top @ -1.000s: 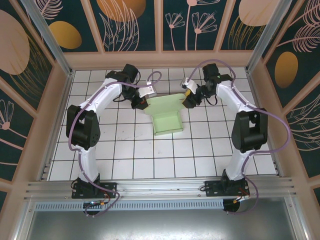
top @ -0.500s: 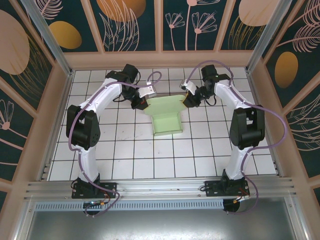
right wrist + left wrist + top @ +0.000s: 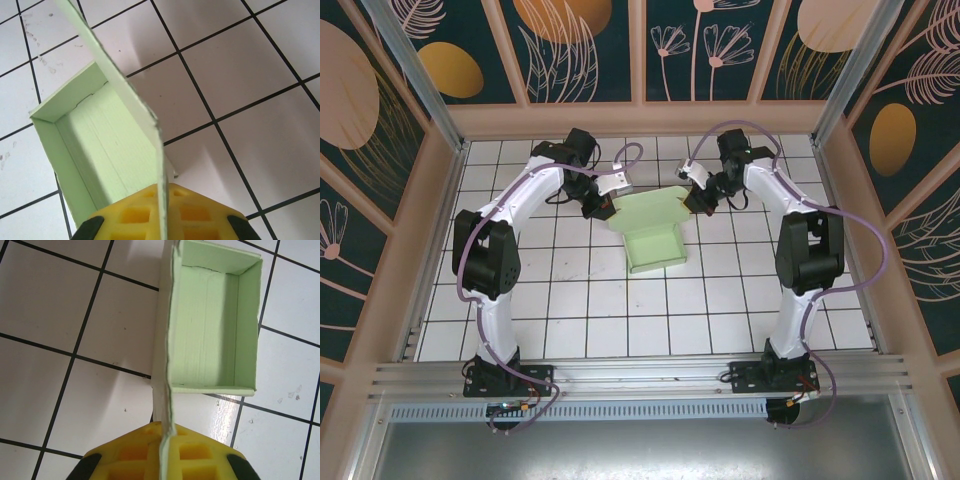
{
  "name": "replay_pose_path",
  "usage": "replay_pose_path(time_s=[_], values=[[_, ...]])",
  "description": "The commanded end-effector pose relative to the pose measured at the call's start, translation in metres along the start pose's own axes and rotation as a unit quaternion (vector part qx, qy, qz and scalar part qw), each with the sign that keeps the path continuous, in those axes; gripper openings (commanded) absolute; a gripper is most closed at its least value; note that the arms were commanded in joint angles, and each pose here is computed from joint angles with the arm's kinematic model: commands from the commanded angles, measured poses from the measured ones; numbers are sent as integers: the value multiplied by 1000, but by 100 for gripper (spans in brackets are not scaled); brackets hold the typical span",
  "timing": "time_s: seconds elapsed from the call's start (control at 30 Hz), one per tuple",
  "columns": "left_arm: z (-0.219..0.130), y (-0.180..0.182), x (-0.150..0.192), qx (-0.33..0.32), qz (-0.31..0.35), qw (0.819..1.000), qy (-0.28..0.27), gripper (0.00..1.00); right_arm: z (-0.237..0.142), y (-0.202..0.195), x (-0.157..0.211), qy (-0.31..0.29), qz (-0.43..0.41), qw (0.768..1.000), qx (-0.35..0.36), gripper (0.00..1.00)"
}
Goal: Fold the paper box
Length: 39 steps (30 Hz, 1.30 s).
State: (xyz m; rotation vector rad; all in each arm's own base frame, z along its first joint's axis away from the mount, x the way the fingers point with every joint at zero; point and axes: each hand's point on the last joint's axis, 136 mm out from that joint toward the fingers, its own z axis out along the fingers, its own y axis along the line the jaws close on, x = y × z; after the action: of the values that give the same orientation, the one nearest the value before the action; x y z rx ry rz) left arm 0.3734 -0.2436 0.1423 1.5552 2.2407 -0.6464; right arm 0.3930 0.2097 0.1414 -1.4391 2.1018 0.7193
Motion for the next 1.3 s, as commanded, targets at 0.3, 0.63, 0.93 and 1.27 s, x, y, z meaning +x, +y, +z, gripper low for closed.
replay_pose_path(time_s=[0.3,0.63,0.93,1.27], values=[[-11,14,-26,-43,-35,997,-51,0,-13,-6,-27,-44,35,993,106,0],[-19,58,-61,-127,-149,970,-146,0,-35,-11,-61,-144,177,938,261,0],[-16,64,-101,-148,-217,939,-220,0,-33,-22,-63,-212,274,874,342,0],[2,60,-104,-153,-271,912,-270,0,-29,-42,-51,-257,346,823,370,0]])
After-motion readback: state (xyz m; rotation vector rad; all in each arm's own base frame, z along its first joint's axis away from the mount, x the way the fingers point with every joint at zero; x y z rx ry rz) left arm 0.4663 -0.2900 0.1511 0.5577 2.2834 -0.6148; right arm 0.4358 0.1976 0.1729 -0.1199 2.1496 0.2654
